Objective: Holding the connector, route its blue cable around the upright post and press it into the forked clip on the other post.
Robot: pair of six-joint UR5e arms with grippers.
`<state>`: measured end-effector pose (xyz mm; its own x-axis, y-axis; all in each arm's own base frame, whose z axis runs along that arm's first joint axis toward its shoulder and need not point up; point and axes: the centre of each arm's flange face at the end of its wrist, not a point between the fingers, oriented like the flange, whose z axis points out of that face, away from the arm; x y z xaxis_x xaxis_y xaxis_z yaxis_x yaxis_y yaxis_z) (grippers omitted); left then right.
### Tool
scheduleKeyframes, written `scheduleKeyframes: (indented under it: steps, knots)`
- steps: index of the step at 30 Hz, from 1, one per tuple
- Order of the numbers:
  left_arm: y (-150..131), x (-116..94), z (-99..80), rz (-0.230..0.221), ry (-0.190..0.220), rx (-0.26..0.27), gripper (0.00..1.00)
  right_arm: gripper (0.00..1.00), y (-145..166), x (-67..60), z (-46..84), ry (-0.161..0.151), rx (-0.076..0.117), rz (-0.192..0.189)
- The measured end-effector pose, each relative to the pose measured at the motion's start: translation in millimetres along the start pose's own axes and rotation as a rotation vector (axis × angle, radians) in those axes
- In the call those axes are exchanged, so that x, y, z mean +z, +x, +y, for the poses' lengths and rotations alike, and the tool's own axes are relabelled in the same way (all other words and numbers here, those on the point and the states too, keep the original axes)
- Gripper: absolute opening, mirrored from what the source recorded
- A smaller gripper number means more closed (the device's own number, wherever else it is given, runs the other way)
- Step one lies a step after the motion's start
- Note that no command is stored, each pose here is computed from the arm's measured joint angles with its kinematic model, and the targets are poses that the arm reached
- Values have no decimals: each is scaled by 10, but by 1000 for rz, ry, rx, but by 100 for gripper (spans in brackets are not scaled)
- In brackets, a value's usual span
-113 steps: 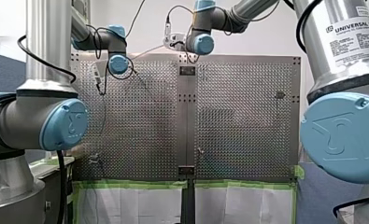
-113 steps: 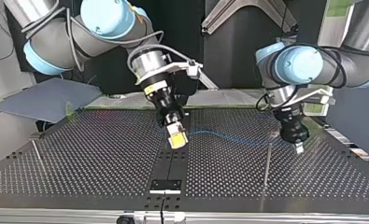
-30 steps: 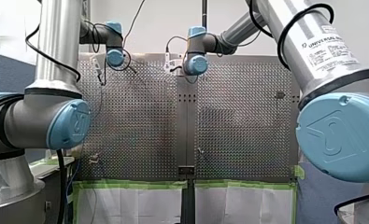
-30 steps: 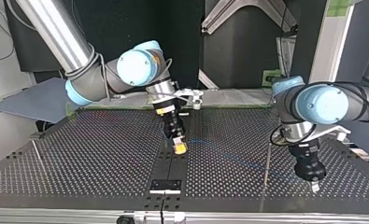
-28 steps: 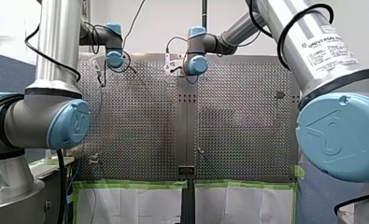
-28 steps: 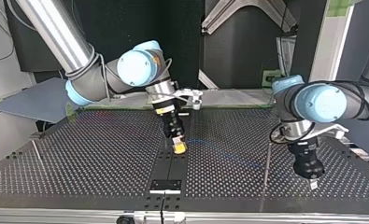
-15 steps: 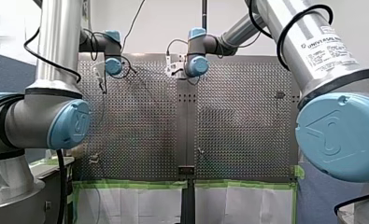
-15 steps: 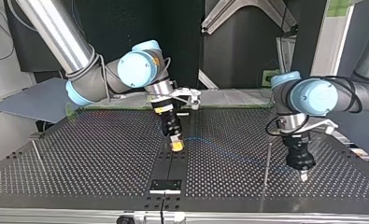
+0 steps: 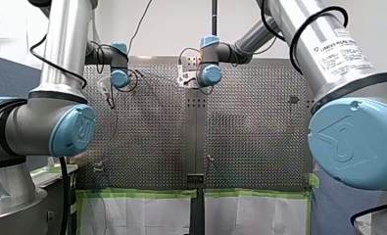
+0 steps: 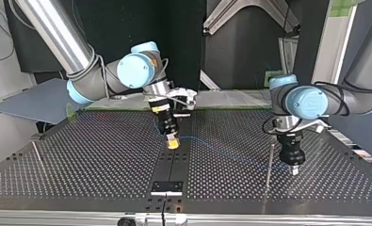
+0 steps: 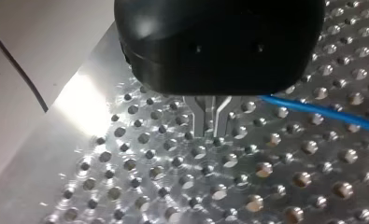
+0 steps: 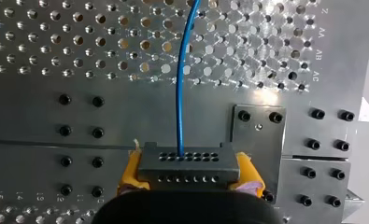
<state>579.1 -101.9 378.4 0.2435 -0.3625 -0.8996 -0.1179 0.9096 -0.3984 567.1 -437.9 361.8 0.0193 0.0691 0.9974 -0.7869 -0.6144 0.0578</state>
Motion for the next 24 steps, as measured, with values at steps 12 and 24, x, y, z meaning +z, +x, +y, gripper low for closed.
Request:
scheduleKeyframes:
  steps: [12,24]
  knots:
    - [104,-60,-96,39,79,-17,62,0,-209,-41,67,-11,-5,-22]
    - [160,-124,5,63,4,8,99,0,-589,-170,139,-39,-16,-50]
